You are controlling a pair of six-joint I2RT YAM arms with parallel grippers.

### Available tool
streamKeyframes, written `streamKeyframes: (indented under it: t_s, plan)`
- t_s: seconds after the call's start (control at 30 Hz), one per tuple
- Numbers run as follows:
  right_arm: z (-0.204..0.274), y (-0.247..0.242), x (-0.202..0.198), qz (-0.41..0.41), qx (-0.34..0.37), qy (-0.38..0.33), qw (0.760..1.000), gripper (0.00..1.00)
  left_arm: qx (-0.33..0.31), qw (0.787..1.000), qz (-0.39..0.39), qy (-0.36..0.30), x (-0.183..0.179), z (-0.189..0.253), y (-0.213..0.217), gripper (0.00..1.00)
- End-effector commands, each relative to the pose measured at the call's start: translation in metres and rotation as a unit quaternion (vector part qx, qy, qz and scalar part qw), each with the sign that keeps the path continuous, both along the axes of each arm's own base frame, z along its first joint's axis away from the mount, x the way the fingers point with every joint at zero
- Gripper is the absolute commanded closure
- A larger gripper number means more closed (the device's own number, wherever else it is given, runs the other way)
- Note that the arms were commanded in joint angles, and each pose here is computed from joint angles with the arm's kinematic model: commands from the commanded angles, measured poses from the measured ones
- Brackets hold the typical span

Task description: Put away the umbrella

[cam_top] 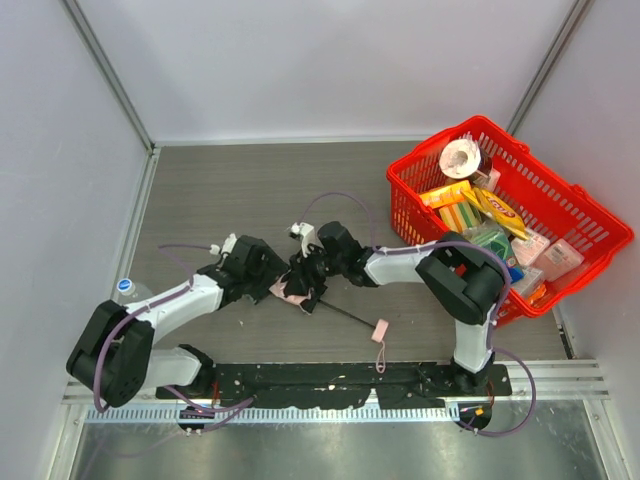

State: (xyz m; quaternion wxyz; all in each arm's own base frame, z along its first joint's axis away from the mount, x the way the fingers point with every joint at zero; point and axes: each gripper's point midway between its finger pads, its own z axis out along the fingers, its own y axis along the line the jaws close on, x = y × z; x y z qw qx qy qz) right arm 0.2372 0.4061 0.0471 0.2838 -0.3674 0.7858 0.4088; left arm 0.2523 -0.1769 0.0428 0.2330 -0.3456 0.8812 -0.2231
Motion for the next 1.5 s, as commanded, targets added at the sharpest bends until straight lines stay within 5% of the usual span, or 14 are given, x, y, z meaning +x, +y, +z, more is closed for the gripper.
streamKeyframes:
  t_s: [0.0,0.2,0.43,0.5,0.6,0.63,0.8,1.23,1.47]
  plan:
    - [0.058,0.017,0.013,0.028,0.146,0.063,0.987,0.99,0.039,0.998,-0.039,0.025,-0.019,-0.020,0.000,0.15]
    - [0.057,0.023,0.006,0.050,0.163,0.106,0.980,0.99,0.056,0.998,-0.038,0.012,-0.010,-0.021,-0.004,0.28]
    - [0.042,0.014,0.007,0.036,0.125,0.098,0.987,0.99,0.051,0.998,-0.036,0.004,-0.008,-0.022,-0.005,0.89]
    - [0.042,0.009,0.010,0.020,0.110,0.088,0.990,0.88,0.050,0.998,-0.035,0.005,-0.009,-0.023,-0.005,0.99]
    - [0.043,-0.004,0.016,-0.018,0.078,0.074,0.994,0.39,0.042,0.999,-0.030,0.002,-0.010,-0.021,-0.005,1.00]
    - [0.050,-0.007,0.023,-0.039,0.073,0.057,0.995,0.33,0.038,0.999,-0.026,0.000,-0.010,-0.019,-0.004,1.00]
    - [0.059,-0.033,0.021,-0.097,0.033,0.054,0.993,0.31,0.017,0.998,-0.019,-0.050,0.000,0.010,-0.006,1.00]
    - [0.137,-0.051,-0.006,-0.130,0.108,0.059,0.984,0.29,-0.019,0.980,-0.001,-0.197,0.033,0.099,-0.009,1.00]
    - [0.148,-0.052,-0.025,-0.157,0.054,-0.014,0.986,0.29,-0.023,0.965,0.007,-0.260,0.049,0.148,-0.010,1.00]
